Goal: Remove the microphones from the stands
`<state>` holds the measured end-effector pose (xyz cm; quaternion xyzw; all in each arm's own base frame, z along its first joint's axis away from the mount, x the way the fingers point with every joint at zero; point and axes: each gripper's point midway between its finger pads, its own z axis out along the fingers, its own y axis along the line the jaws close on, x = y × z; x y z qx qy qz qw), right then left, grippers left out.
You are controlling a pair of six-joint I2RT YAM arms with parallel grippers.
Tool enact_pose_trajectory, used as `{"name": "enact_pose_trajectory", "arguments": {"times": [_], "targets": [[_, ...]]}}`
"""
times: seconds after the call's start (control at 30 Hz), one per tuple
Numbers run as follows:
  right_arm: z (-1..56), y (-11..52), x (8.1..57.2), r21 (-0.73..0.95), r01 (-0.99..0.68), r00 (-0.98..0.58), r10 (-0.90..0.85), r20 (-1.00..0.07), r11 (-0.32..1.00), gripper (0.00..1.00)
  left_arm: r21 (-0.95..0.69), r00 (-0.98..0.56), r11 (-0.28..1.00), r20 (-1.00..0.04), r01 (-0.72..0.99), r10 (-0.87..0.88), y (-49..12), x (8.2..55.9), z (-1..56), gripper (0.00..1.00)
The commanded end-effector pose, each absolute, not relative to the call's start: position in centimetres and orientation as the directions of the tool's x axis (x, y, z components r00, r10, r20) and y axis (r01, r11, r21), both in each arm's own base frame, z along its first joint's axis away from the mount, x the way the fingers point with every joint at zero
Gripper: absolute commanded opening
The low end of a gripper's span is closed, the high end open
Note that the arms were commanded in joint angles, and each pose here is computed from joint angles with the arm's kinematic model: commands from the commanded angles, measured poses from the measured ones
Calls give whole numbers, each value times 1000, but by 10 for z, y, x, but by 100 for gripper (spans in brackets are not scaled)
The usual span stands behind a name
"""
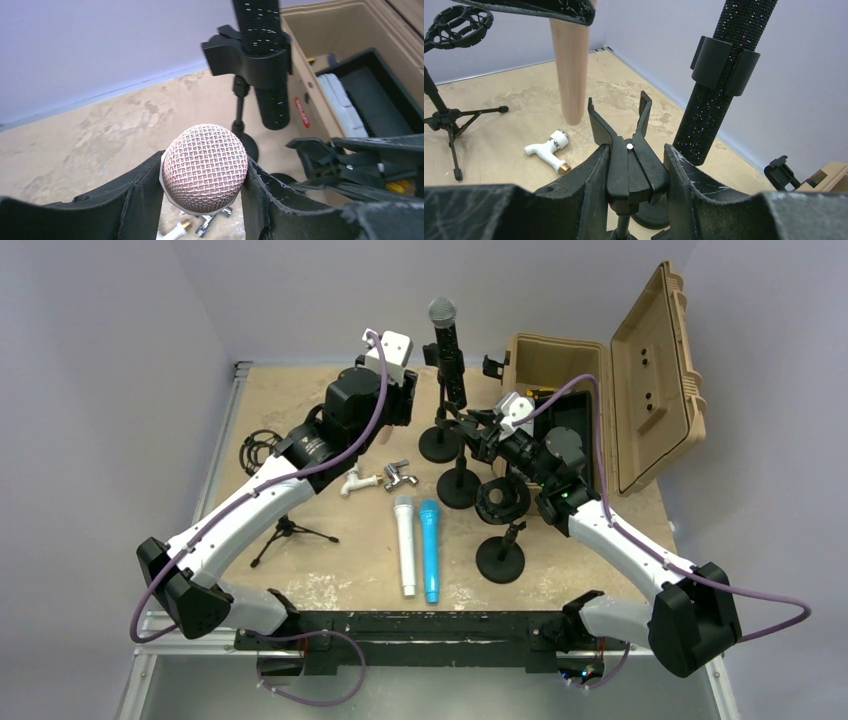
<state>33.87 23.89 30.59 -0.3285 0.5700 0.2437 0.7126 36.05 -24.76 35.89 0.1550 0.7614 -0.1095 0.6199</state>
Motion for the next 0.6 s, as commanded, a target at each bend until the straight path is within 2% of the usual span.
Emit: {"name": "enact_pose_trajectory", "arguments": {"times": [0.0,0.17,0.3,0.47,0.57], "targets": [[315,230,342,-215,-680,273,-31,-962,701,0,14,-130,982,-991,187,39,-215,357,387,0],[315,232,340,-214,-690,271,-27,-962,692,0,-11,-198,991,-980,131,15,-201,343,386,0],[317,231,344,-193,-681,255,-18,-967,707,0,-56,-335,987,-942,150,-3,-187,320,349,0],[330,233,337,-185,-697,277,23,-960,693,0,-277,-570,914,-819,296,-64,-193,276,288,0],[334,233,332,-181,-704,285,40,-958,687,0,-344,-675,887,-736,308,-51,-198,250,258,0]]}}
